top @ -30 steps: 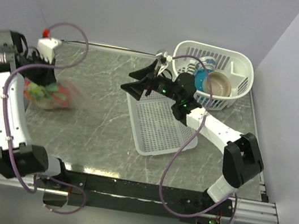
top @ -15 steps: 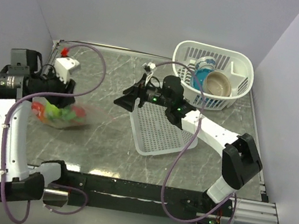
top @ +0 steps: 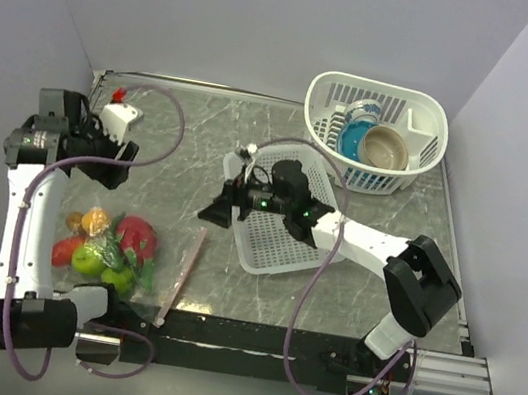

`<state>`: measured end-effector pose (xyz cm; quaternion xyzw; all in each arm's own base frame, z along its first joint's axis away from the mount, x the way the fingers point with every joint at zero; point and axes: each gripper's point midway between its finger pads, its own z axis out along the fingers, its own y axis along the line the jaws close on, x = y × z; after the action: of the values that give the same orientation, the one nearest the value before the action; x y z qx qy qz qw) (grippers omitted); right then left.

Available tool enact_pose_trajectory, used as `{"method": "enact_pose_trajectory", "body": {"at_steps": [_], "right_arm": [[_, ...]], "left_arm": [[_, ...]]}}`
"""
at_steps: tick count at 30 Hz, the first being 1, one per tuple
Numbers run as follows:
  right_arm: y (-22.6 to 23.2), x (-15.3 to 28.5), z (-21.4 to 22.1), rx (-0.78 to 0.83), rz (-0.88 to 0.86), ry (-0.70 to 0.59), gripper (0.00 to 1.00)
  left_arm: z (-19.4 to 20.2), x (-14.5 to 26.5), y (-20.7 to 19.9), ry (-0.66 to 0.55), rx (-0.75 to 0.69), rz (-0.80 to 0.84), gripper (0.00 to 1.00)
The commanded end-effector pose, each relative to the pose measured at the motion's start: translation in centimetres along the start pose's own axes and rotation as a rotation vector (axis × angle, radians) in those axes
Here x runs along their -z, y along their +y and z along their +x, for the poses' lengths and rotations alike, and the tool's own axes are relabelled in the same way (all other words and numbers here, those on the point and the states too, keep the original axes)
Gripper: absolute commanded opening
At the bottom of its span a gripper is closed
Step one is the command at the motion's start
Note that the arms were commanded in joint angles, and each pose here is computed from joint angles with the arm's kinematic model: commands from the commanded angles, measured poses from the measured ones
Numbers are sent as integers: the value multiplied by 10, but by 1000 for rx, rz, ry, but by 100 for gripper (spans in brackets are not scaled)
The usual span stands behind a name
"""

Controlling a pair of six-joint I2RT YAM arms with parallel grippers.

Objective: Open the zip-top bag and remove the fake food

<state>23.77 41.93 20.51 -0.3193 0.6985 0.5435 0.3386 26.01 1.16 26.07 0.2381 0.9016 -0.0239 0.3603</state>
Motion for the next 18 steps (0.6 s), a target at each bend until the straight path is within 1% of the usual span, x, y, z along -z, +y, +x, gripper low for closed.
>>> {"method": "enact_pose_trajectory", "body": {"at_steps": [1, 2, 3, 4, 5, 8, 9, 11, 12, 14, 15, 16, 18], "right_arm": [[29, 18, 12, 74, -22, -5, 86], [28, 21, 30, 65, -8, 33, 85], [29, 24, 32, 92, 6, 35, 85], [35, 24, 48, 96, -3, 69, 85], [38, 25, 55, 101, -4, 90, 85], [55, 21, 75, 144, -21, 139, 85], [56, 18, 82, 157, -20, 155, 85], [61, 10, 90, 170, -23, 178, 85], [56, 4, 100, 169, -14, 207, 85], [58, -5, 103, 176, -11, 220, 85], [54, -10, 111, 168, -6, 240, 85], [55, -13, 111, 167, -9, 239, 84], [54, -18, 119, 160, -13, 255, 84]], "left_arm": [[81, -43, 30, 244, -4, -110, 45], [101, -44, 31, 296, 2, -90, 39], [120, -50, 26, 351, 22, -42, 30], [131, -48, 28, 367, 38, -11, 21], [142, -43, 20, 410, 62, 40, 19], [154, -30, 24, 441, 99, 99, 19], [150, -24, 32, 430, 94, 80, 20], [153, -14, 42, 426, 104, 63, 24], [153, -10, 45, 429, 107, 60, 26], [160, -7, 46, 436, 123, 71, 44], [165, -8, 42, 444, 134, 85, 50], [170, -9, 41, 452, 138, 93, 59], [188, -15, 31, 486, 153, 112, 66]]}}
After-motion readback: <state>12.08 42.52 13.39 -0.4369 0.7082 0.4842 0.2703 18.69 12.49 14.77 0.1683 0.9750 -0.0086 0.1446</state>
